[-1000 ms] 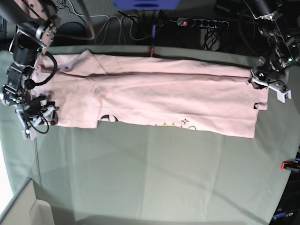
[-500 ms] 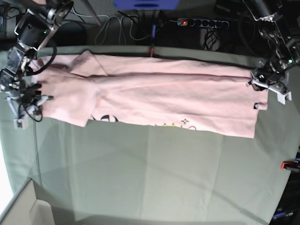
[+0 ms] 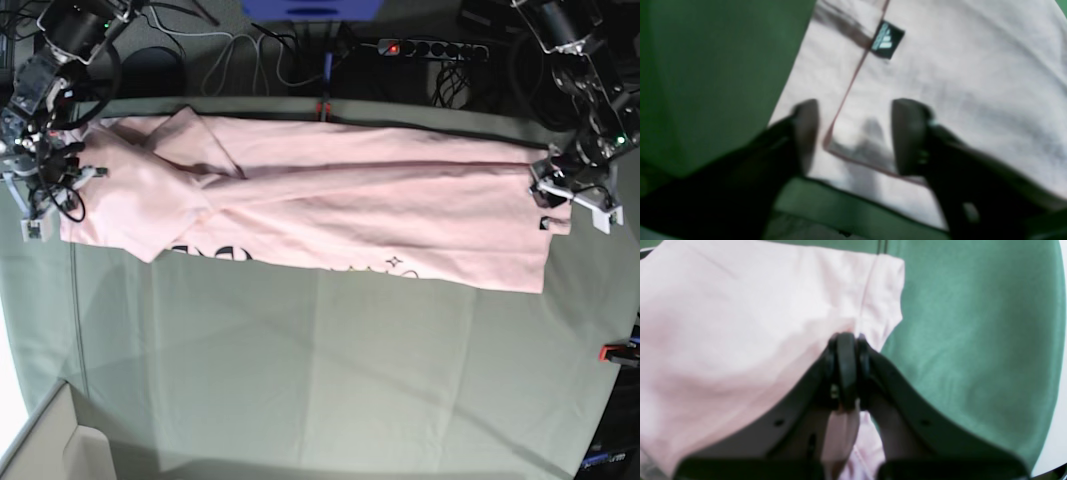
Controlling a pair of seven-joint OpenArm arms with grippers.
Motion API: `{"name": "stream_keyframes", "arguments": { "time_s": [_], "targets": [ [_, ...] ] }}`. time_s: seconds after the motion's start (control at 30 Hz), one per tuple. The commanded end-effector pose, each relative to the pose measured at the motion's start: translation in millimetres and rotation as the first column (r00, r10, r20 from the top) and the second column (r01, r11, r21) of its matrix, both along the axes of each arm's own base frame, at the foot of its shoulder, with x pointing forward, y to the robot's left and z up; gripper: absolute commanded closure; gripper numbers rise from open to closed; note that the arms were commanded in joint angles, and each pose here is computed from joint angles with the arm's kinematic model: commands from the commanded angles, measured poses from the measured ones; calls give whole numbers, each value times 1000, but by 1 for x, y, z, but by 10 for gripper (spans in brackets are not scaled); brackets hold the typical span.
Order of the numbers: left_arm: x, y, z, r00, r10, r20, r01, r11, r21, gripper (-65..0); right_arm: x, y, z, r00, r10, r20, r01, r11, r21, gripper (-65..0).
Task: Layout the t-shirt on the table in an organized manner, then fold the t-shirt properly
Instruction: 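Grasp the strip end with the left gripper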
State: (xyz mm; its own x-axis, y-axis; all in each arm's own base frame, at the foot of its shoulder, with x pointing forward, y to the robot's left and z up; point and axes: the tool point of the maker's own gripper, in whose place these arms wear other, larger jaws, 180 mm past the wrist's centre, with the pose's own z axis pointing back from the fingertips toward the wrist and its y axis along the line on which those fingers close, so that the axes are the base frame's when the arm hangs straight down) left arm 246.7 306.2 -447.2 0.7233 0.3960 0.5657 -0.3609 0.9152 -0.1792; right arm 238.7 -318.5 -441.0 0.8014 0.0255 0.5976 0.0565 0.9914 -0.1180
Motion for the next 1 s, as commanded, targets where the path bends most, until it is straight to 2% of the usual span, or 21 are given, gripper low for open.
{"name": "stream_keyframes", "arguments": {
  "time_s": [0.0,0.1,0.2,0.37,0.5,0.6,0.8,0.97],
  "targets": [
    [10,6,13,999,-4,43,3,1000,21,-406,7,-3,8,999,4,35,-4,1000,-9,0],
    [10,9,14,999,-6,43,5,1000,27,-482,4,0,1,1000,1,21,-1,1000,10,0],
    [12,10,16,999,-7,48,5,999,31,-521,0,-4,-1,1000,-17,14,17,1000,14,0],
    [19,28,35,997,-20,81,12,996,92,-523,-17,-22,-1,996,-89,12,88,996,11,0],
    [35,35,47,994,-23,111,11,994,112,-525,-21,-20,-5,997,-81,-3,81,997,11,0],
    [44,33,45,993,-19,116,8,996,94,-525,-30,-11,-13,996,-81,-22,82,996,29,0],
    [50,28,17,998,12,64,-13,1000,9,-525,-31,0,-17,996,-81,-25,83,995,51,0],
    [49,24,-2,1000,7,11,-7,1000,18,-525,-35,0,-17,996,-81,-30,82,996,46,0]
  ]
}}
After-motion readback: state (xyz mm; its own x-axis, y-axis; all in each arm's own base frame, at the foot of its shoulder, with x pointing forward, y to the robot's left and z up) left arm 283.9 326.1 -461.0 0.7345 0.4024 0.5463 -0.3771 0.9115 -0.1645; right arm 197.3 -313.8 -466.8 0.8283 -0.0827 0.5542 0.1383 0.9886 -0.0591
